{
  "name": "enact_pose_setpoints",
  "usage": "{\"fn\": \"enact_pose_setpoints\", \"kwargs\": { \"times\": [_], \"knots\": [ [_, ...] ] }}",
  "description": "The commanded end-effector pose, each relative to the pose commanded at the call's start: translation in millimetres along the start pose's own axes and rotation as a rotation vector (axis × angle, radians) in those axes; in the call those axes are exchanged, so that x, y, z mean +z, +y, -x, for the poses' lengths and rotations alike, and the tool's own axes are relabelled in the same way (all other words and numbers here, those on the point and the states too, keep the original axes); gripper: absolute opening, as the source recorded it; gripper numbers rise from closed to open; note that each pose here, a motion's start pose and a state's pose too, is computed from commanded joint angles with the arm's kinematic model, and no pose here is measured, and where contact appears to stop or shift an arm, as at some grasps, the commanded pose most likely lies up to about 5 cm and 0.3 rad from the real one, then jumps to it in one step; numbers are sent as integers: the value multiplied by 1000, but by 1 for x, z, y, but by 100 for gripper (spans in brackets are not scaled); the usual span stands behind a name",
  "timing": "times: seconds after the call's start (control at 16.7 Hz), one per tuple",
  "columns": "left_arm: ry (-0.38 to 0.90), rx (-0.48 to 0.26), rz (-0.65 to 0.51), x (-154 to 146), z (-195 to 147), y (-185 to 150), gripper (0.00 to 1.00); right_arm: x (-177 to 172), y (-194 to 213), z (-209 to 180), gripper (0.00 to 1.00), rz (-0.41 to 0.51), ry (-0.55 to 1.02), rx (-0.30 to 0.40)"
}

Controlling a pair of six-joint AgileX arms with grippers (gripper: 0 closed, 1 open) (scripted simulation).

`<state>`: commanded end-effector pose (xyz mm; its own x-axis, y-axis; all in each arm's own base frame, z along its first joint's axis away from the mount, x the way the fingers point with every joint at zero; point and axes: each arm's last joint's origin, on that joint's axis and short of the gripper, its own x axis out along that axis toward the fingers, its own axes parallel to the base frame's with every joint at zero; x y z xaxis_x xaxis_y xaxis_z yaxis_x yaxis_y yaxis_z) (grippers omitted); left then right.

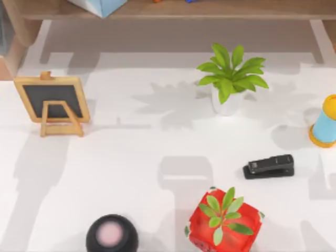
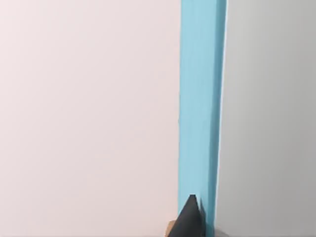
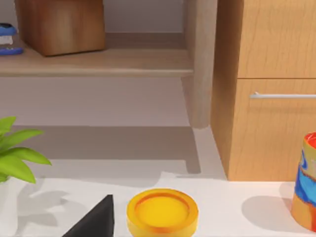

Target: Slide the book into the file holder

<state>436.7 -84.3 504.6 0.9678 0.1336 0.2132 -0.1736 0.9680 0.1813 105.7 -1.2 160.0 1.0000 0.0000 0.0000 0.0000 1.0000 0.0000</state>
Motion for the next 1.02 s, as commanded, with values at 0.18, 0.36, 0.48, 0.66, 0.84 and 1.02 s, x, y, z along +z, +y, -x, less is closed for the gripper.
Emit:
{"fn": "enact_pose_setpoints", "kwargs": {
  "times": [0.18, 0.36, 0.48, 0.66, 0.84, 1.02],
  "knots": [
    [75, 129, -231, -44, -16, 91, 0, 0, 0, 0, 100, 0, 0, 0],
    [259, 215, -474, -118, -12, 180, 0, 0, 0, 0, 100, 0, 0, 0],
    [417, 224, -617, -177, 7, 231, 0, 0, 0, 0, 100, 0, 0, 0],
    [632, 156, -784, -260, 55, 283, 0, 0, 0, 0, 100, 0, 0, 0],
    [733, -1, -916, -321, 103, 296, 0, 0, 0, 0, 100, 0, 0, 0],
    [669, -190, -1055, -353, 131, 278, 0, 0, 0, 0, 100, 0, 0, 0]
  ]
}}
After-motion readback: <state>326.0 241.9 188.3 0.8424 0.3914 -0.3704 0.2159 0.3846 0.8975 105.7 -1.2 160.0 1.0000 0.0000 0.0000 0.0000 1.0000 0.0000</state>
